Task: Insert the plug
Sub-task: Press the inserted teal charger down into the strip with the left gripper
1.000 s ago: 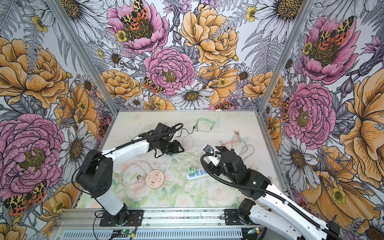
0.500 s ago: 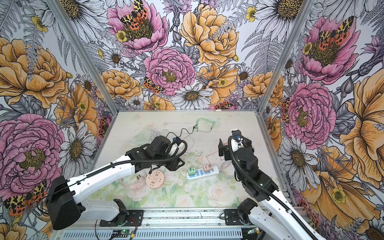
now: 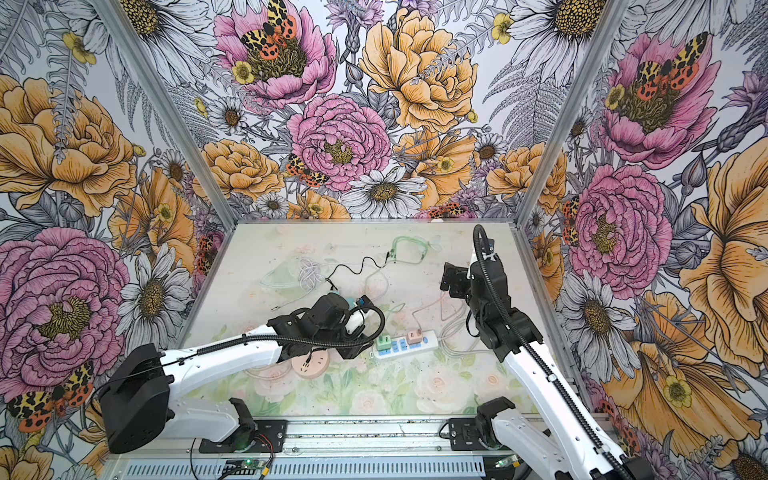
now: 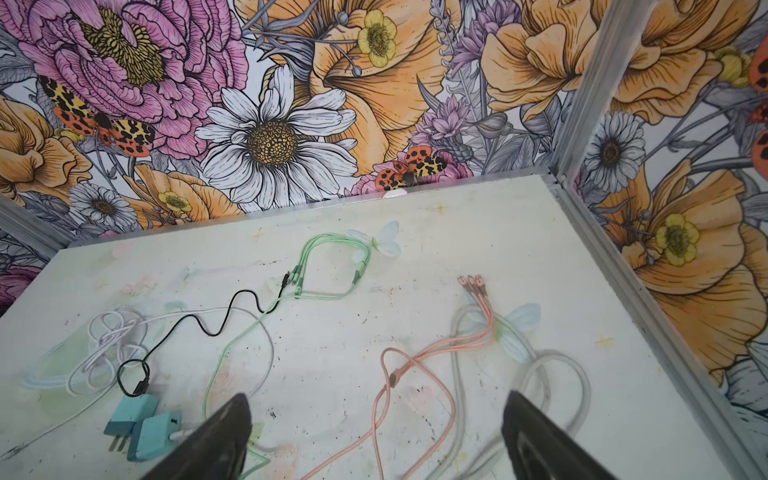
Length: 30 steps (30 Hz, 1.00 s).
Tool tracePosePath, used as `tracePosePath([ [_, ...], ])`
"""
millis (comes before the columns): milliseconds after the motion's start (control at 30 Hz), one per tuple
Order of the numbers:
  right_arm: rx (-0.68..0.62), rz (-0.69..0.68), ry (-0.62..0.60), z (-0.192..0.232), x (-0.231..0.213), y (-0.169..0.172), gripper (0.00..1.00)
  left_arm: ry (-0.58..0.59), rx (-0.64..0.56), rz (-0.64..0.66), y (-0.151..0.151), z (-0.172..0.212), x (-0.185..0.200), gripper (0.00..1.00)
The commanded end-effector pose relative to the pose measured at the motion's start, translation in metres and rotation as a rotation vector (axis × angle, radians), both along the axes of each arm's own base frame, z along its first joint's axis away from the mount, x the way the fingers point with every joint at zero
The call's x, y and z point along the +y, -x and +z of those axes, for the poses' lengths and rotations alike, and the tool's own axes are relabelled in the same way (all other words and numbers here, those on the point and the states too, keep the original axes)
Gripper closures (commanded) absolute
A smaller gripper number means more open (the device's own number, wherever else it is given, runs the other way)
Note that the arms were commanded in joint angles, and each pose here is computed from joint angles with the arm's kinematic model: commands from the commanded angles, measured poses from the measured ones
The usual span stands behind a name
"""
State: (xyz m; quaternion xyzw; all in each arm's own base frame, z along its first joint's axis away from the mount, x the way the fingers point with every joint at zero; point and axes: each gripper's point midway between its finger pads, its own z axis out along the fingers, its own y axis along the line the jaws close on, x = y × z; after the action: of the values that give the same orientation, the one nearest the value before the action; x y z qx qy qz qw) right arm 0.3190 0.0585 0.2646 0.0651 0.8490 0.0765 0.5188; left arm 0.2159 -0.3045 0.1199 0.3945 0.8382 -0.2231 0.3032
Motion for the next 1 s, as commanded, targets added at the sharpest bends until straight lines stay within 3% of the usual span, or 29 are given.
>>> tracePosePath([
  [0,0.052,0.038,-0.117,-0.002,0.009,-0.001,0.06,0.041,-0.072,-0.054,-0.005,0.008,-0.019,0.42],
  [133,0.117,0.033,-0.173,-0.019,0.006,-0.007,0.12,0.003,-0.076,-0.084,-0.005,-0.003,-0.029,0.42],
  [433,0.150,0.028,-0.207,-0.028,0.000,-0.009,0.13,-0.041,-0.060,-0.132,-0.002,-0.016,-0.035,0.42],
  [767,0.179,0.037,-0.221,-0.036,0.002,-0.011,0.16,-0.031,-0.061,-0.159,-0.002,-0.024,-0.047,0.52],
  [967,0.181,0.033,-0.223,-0.038,0.001,-0.010,0.16,-0.041,-0.065,-0.177,0.002,-0.029,-0.049,0.62],
])
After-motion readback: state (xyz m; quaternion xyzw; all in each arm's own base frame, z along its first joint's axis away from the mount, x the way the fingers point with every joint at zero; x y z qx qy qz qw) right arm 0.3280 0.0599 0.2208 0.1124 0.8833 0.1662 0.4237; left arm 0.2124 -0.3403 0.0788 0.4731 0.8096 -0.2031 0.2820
